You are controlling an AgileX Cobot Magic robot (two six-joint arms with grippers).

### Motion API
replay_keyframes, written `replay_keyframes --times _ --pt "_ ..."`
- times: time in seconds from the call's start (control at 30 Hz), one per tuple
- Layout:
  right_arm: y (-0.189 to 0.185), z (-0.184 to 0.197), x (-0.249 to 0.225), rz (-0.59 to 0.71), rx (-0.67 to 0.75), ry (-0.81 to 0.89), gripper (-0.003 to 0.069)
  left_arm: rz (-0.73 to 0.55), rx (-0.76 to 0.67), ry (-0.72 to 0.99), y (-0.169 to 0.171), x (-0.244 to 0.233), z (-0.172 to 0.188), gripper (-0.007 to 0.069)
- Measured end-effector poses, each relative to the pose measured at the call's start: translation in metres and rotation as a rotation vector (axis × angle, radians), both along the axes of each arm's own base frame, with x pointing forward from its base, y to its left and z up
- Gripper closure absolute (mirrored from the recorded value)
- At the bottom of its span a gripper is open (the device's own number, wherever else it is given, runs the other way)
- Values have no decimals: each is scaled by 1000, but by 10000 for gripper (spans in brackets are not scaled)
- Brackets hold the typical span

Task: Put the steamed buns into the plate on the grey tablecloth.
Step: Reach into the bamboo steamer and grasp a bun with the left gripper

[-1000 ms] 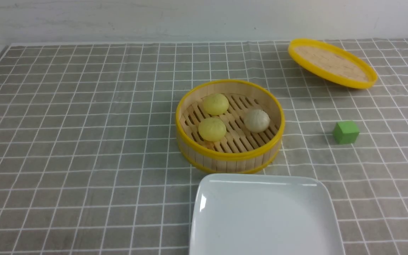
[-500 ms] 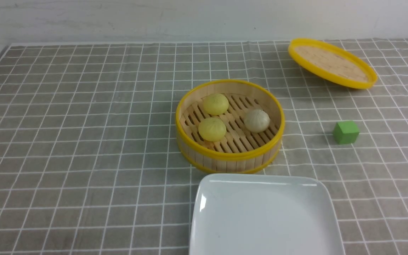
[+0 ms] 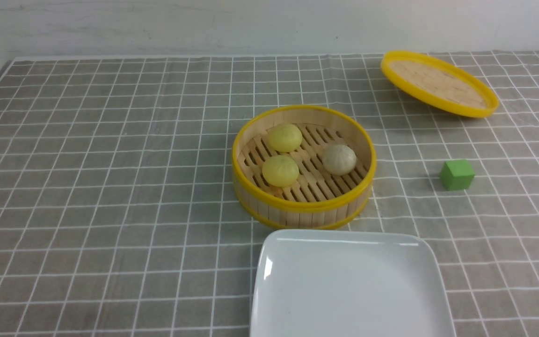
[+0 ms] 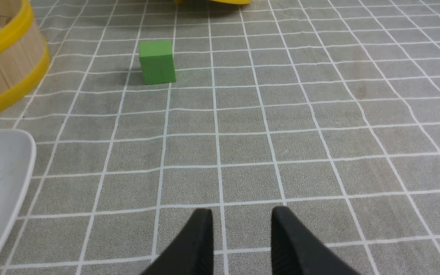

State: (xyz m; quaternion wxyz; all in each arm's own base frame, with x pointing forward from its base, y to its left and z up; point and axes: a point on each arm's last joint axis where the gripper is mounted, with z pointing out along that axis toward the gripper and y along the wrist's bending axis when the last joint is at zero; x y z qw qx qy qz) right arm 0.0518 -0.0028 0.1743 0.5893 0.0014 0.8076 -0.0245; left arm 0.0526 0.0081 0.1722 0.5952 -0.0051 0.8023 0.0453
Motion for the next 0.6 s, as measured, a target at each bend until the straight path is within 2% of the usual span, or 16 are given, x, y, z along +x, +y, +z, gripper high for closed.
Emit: replay_keyframes --times 0.4,0.47,0.5,0.57,0.6 --pt "0 0 0 0 0 0 419 4 -14 -1 0 0 0 384" --pt "0 0 0 0 0 0 419 17 -123 -12 -2 0 0 384" --pt "0 0 0 0 -1 -1 419 35 -374 -29 -7 1 1 384" --pt "0 1 0 -1 19 -10 419 68 -669 -36 -11 1 2 384" --pt "2 1 1 -7 90 -19 419 85 -851 -36 -14 1 3 384"
